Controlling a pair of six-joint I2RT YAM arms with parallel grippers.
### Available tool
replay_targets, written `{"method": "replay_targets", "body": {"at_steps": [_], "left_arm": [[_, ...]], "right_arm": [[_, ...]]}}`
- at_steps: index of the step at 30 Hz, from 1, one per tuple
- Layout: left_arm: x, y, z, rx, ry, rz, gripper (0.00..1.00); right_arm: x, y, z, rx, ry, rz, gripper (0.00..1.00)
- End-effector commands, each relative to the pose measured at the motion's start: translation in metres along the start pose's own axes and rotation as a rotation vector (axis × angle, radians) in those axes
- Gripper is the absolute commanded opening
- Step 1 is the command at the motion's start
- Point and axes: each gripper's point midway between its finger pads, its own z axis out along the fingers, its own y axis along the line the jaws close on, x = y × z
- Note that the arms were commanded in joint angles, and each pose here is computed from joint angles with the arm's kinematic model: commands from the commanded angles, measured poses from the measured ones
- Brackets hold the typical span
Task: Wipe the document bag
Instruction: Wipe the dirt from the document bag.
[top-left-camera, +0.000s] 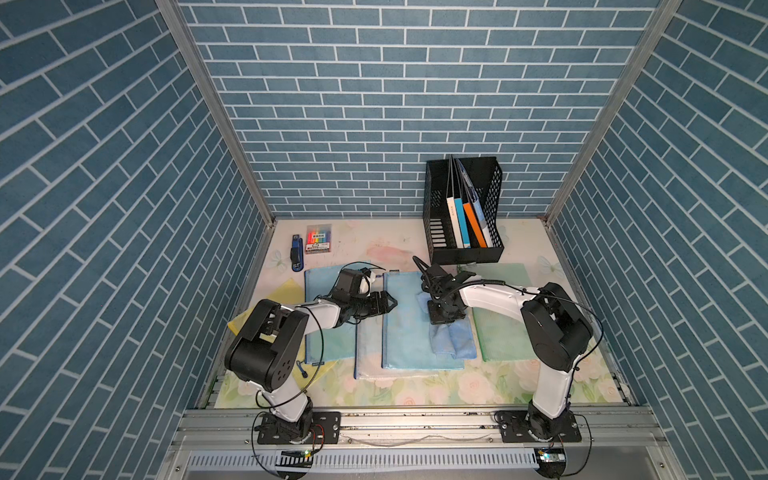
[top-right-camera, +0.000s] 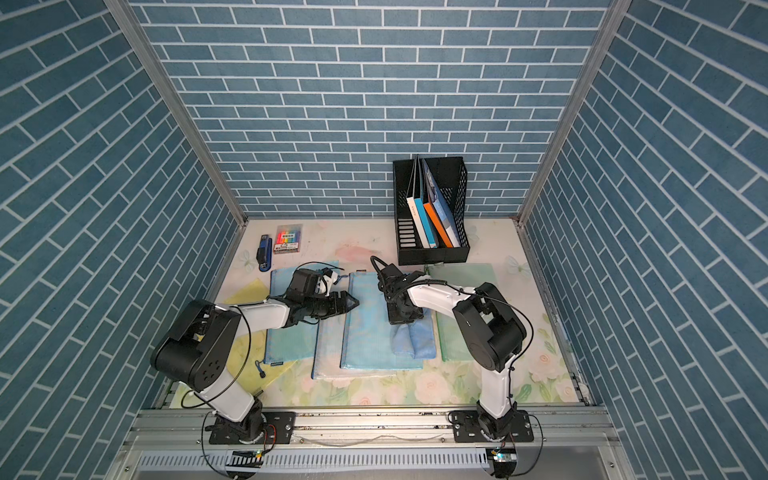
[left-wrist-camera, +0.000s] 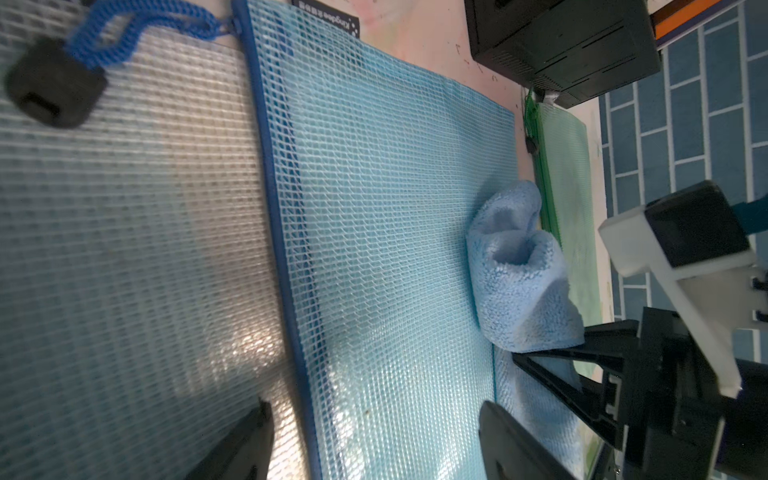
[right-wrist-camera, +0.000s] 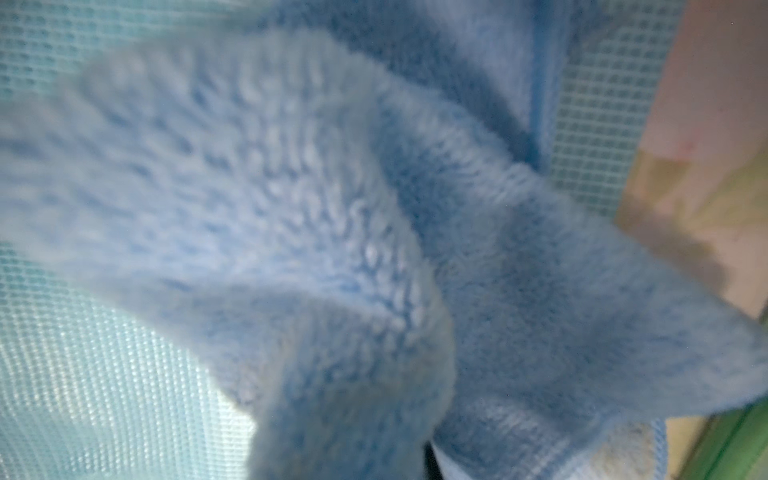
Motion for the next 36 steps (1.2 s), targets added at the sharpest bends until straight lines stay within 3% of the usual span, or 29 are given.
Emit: {"method": "replay_targets", "body": {"at_steps": [1, 8, 14, 23, 28, 36], "left_arm": [[0.01, 0.001, 0.005, 0.032, 0.036, -0.009, 0.81], [0.011, -0.005, 0.008, 0.09, 0.031, -0.021, 0.77], [0.009, -0.015, 0.008, 0.159, 0.008, -0.039, 0.66], [0.011, -0.011, 0.007, 0.141, 0.009, -0.043, 0.32], [0.016, -0.003, 0.006, 0.1, 0.011, -0.046, 0.21], [0.026, 0.009, 0.006, 0.033, 0.036, -0.044, 0.16]], "right_arm": [[0.012, 0.011, 0.021, -0.016, 0.059, 0.017, 0.0], [0.017, 0.017, 0.033, -0.023, 0.092, 0.012, 0.0], [0.02, 0.021, 0.039, -0.026, 0.105, 0.012, 0.0], [0.019, 0.022, 0.035, -0.021, 0.099, 0.003, 0.0], [0.006, 0.022, 0.012, -0.007, 0.055, -0.028, 0.0], [-0.024, 0.09, -0.016, -0.149, 0.004, -0.116, 0.0]]}}
